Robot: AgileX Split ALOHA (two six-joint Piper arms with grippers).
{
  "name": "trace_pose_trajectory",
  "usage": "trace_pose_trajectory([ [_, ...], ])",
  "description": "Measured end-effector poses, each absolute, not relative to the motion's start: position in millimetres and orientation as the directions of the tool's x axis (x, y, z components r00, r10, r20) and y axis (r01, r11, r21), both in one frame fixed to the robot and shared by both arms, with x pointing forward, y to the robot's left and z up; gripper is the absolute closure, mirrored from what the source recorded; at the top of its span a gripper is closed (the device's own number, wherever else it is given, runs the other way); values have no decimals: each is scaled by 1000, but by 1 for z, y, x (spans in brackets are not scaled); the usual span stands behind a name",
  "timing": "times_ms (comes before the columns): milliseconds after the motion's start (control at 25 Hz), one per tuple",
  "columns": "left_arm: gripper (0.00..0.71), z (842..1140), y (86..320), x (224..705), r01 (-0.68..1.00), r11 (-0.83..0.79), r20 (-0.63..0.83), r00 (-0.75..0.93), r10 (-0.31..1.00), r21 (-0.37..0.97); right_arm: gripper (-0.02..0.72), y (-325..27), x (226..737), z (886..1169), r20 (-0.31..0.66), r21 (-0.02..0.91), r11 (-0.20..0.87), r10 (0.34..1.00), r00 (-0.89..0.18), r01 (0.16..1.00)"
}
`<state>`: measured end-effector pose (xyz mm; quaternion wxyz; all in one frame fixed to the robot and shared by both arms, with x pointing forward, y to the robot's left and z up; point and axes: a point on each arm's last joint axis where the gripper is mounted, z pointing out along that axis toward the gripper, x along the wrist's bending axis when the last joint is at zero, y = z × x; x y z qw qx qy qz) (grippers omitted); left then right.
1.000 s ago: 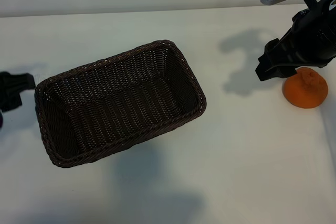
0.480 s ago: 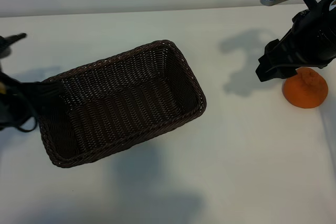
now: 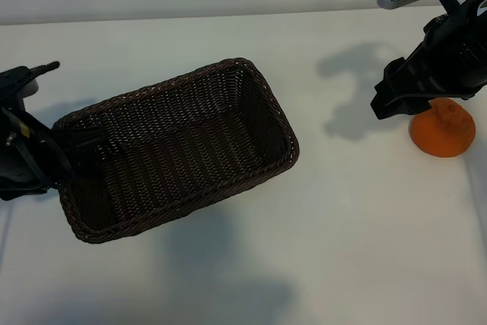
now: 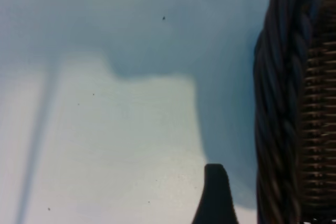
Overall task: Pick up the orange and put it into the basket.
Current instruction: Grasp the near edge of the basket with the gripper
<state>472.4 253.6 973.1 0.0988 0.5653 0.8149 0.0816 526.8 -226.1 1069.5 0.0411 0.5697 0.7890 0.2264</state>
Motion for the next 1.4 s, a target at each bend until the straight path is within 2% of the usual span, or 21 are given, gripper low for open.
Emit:
trace_pose_trajectory([
  [1200,156,917,243,494,925,355,-73,-348,935,139,107,-226,527,1069,191,401,251,918,-349,881],
  [1320,211,916,242,495,928,348,-75,-341,937,137,107,-226,527,1069,191,401,251,918,-349,881],
  [1400,311,916,242,495,928,346,-75,-339,938,138,107,-226,527,1069,191,401,251,918,-349,881],
])
